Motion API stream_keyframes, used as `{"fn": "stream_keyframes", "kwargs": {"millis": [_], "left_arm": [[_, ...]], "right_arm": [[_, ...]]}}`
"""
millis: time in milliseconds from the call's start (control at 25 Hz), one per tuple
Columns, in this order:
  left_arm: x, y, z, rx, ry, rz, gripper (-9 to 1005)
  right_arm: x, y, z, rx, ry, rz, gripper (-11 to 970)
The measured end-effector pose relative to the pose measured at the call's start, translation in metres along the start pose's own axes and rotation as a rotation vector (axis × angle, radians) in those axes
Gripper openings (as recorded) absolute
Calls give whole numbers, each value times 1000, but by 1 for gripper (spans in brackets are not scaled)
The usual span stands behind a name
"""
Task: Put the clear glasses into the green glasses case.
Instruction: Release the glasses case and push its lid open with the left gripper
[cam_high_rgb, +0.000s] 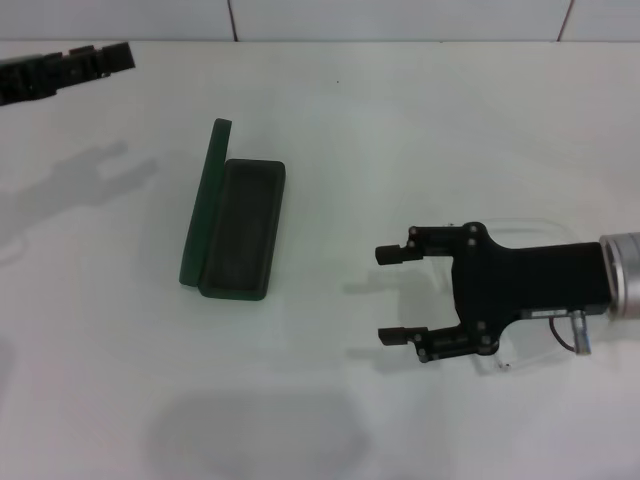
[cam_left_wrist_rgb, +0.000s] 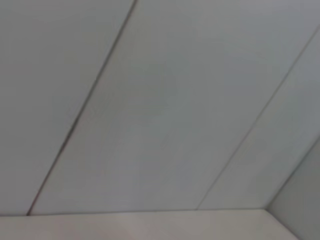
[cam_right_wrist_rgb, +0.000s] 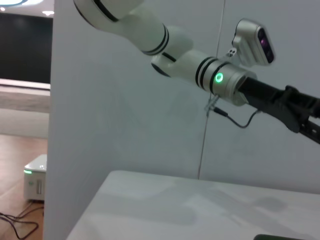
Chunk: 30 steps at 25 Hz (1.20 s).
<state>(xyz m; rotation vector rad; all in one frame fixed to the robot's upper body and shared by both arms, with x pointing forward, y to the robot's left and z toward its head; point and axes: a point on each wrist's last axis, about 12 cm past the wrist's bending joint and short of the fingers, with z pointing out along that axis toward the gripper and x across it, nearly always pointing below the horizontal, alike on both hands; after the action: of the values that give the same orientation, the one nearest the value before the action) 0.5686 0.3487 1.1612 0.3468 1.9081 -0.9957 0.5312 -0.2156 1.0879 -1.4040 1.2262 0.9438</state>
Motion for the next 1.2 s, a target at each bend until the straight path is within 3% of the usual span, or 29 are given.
{"fn": "stream_keyframes", "kwargs": {"millis": [440,920,1200], "left_arm": [[5,-5,21,-13,109,-21,838],[16,4,28,-138,233,-139,837],[6,-7,48,-100,342,-164,837]], "right_arm": [[0,-9,6,14,33,-17,751],[2,-16,8,52,66,-27,751],[2,-16,9,49,71,-29,751]]}}
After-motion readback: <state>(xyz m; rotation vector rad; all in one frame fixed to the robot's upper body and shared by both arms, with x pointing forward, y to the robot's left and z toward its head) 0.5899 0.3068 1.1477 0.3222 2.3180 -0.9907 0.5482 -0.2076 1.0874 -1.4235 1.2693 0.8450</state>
